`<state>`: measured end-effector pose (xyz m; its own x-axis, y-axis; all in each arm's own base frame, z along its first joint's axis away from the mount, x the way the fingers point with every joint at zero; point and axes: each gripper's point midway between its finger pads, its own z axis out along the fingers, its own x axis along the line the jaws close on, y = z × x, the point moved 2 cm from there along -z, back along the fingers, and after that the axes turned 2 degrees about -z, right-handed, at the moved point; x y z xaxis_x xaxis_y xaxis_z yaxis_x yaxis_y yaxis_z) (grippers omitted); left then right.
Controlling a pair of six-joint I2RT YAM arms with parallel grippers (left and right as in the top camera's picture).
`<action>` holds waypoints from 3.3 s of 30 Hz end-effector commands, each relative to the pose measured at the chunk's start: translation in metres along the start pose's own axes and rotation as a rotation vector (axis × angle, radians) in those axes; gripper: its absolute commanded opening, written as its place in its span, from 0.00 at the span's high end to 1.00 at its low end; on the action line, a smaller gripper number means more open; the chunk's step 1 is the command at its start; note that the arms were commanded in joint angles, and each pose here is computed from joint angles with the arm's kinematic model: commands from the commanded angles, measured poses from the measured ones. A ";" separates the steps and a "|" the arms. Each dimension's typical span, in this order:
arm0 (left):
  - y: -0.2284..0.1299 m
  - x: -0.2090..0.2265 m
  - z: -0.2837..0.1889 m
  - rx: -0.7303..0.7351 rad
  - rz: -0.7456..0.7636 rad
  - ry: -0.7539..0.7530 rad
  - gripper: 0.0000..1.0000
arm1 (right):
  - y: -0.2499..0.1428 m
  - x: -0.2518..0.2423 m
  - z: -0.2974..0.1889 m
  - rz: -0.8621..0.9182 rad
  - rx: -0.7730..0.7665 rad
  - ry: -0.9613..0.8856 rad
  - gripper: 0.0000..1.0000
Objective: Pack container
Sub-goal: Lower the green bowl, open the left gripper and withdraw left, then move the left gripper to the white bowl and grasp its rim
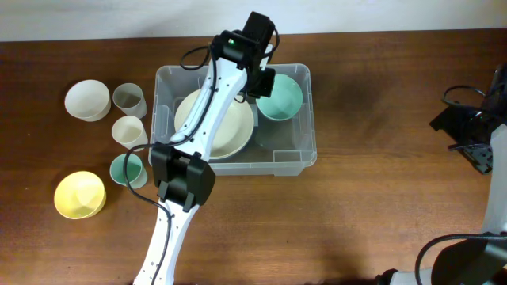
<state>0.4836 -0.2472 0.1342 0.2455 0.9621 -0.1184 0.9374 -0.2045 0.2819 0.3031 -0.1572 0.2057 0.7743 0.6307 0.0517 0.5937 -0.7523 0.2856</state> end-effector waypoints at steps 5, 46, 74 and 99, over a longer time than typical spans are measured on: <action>-0.008 -0.003 0.023 0.054 0.018 -0.012 0.72 | -0.001 -0.001 0.003 0.005 0.005 -0.005 0.01; -0.076 0.396 -0.142 -0.109 -0.874 0.265 0.01 | -0.001 -0.001 0.003 0.005 0.005 -0.005 0.01; -0.127 0.465 -0.036 -0.041 -1.073 0.276 0.03 | -0.001 -0.001 0.003 0.005 0.005 -0.005 0.01; -0.144 0.468 -0.004 0.046 -1.087 0.283 0.74 | -0.001 -0.001 0.003 0.005 0.005 -0.005 0.01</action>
<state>0.4637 0.2293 0.0475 -0.7595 0.6466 -0.0707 0.6363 0.7612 0.1252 0.3031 -0.1572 0.2057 0.7743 0.6307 0.0519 0.5936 -0.7523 0.2859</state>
